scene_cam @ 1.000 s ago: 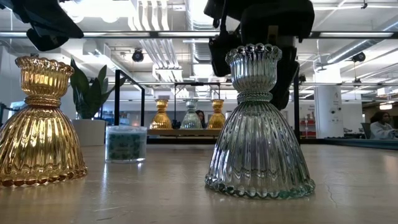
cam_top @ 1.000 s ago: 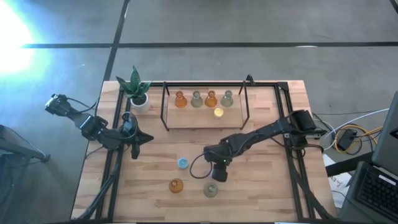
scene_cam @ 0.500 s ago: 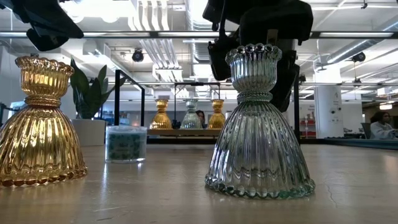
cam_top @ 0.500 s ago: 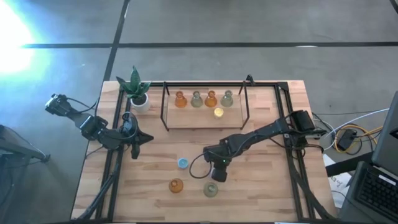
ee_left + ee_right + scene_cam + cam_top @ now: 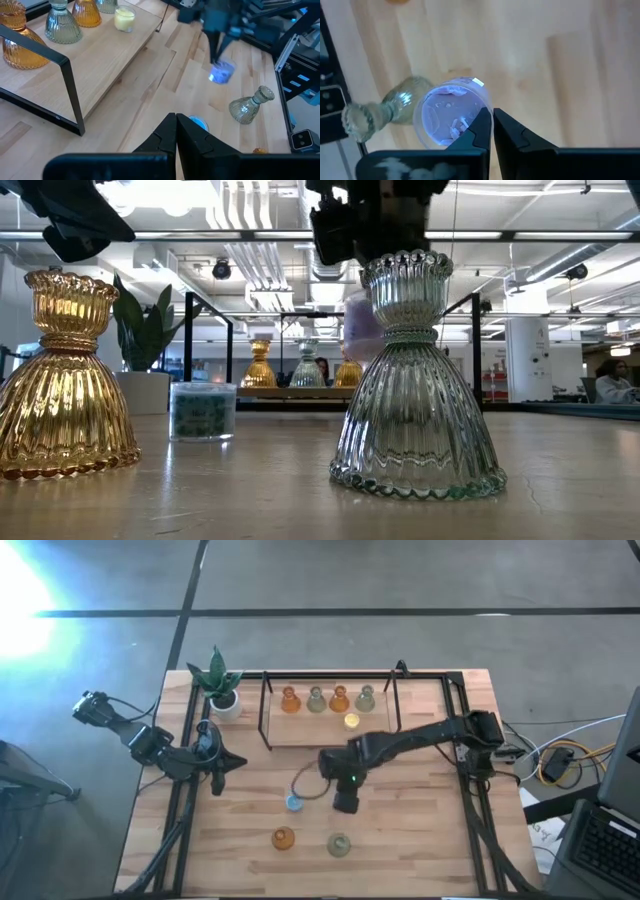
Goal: Pick & Place candle stick holders
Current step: Put the purple candle on the shelf
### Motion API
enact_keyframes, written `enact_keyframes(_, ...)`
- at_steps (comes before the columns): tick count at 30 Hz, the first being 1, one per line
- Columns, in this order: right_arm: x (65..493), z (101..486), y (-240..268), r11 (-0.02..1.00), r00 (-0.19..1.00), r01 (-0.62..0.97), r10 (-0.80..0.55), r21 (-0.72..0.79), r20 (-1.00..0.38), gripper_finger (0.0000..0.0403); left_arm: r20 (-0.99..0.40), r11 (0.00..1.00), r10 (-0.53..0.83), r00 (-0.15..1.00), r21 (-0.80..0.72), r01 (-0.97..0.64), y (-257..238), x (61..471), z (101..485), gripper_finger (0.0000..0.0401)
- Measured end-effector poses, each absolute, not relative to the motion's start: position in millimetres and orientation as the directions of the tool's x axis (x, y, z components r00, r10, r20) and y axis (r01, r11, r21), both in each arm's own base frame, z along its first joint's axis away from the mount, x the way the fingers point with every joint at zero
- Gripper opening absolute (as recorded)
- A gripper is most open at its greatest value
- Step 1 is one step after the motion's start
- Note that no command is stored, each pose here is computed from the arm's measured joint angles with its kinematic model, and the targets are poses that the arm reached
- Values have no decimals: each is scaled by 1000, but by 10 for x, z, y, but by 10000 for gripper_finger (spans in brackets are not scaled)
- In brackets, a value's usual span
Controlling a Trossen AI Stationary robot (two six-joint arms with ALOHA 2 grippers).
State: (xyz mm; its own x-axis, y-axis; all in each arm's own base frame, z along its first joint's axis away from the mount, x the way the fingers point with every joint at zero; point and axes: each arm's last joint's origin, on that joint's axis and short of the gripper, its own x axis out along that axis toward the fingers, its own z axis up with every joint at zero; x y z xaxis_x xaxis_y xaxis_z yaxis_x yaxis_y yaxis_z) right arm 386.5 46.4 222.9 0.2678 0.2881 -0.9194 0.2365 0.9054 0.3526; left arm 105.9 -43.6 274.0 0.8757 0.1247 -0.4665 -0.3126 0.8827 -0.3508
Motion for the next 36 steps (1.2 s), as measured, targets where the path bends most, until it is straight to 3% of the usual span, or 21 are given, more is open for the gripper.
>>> enact_keyframes(19,4033,2748,-814,913,433,290,142,287,-890,8,-465,882,129,876,-350,-316,-435,1059,2741,12)
enact_keyframes(30,4169,2488,-1384,943,304,299,54,149,-951,8,-460,882,145,876,-342,-325,-431,1059,2742,12)
enact_keyframes(36,4290,2421,-1549,960,294,269,-1,81,-956,8,-460,881,145,876,-342,-326,-431,1059,2742,12)
